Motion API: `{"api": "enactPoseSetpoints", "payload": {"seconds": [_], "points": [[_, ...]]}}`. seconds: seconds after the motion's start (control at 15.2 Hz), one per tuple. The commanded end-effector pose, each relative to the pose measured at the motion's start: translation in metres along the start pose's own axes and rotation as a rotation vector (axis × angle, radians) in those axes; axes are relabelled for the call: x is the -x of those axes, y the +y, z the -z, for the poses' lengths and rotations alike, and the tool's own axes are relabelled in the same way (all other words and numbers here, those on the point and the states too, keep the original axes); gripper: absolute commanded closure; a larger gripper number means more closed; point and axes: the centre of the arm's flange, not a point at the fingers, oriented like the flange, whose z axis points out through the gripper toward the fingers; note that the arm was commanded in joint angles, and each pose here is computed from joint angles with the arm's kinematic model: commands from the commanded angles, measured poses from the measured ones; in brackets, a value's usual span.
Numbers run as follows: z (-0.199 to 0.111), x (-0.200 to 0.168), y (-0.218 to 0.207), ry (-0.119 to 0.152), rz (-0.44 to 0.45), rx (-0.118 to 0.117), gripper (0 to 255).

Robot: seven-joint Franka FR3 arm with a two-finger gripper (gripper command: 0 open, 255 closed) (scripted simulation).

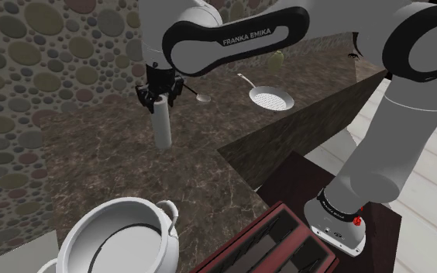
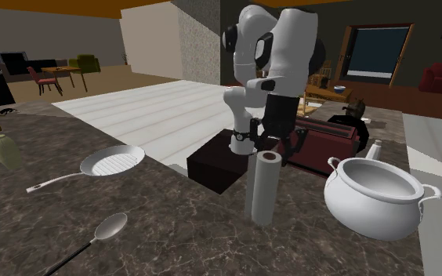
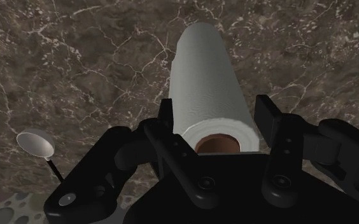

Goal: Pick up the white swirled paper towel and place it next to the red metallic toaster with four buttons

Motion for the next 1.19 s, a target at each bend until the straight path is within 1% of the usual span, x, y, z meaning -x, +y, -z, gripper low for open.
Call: {"api": "enactPoseSetpoints", "payload": {"seconds": [0.0,1.12], "points": [[0.011,-0.001,0.0,0.0,0.0,0.0,255],[0.099,-0.02,0.0,0.0,0.0,0.0,255]]}}
